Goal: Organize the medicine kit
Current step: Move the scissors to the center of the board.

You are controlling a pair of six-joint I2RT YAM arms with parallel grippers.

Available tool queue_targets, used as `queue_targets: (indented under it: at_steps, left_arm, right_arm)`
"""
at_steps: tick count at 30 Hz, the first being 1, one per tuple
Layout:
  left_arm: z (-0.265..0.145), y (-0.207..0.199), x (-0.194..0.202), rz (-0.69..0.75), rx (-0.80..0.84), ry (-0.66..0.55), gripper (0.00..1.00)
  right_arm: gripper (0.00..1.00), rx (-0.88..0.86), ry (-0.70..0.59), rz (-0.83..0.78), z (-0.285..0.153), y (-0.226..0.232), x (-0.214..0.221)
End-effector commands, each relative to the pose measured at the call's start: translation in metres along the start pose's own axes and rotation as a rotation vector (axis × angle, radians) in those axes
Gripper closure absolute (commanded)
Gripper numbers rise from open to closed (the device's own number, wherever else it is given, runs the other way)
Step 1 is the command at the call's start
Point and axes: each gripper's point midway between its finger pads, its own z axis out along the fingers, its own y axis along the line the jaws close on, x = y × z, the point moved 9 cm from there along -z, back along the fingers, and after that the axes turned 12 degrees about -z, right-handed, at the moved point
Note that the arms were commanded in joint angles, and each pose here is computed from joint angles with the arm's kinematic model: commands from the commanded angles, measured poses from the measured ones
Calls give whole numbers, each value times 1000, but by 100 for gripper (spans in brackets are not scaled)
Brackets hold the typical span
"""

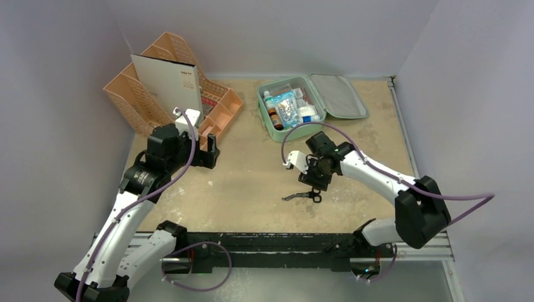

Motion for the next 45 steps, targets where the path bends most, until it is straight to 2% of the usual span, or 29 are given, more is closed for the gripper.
queue_targets:
  at_steps: [1,7,12,17,23,27,32,35,39,42,45]
  left_arm:
    - [-4,1,-3,-3,-7,-51,0]
    - [-4,1,-4,-7,-6,-57,0]
    - [-1,0,-5,-12,-9,-47,0]
    - [-3,3,-5,-18,-36,-61,0]
    - [-3,6,-6,-80,-91,-98,1]
    - [-3,6,-6,-111,-101,-111,4]
    - [-4,2,-6,-137,-73,-96,8]
    - [-5,0,-4,-169,-62,-85,11]
    - [-9,-13,-4,-272,32,-64,17]
    - [-10,-20,1,-326,103,-28,20]
    - [-11,-21,3,-353,96,-8,21]
  right_arm:
    - [53,-62,88,-41,5,10,12]
    - [50,-63,140,-80,18,10,10]
    - [50,-76,103,-104,27,9,-1]
    - [49,-89,131,-124,36,14,-2]
    - [52,-119,116,-128,49,16,-15]
    - [56,-125,97,-131,59,18,-23]
    - [66,-93,-15,-70,64,16,-46]
    - [67,-81,-73,-43,70,17,-60]
    - [67,-59,-32,-10,76,11,-69]
    - [67,-56,-57,23,76,5,-82]
    - [67,-44,-98,32,75,-2,-101]
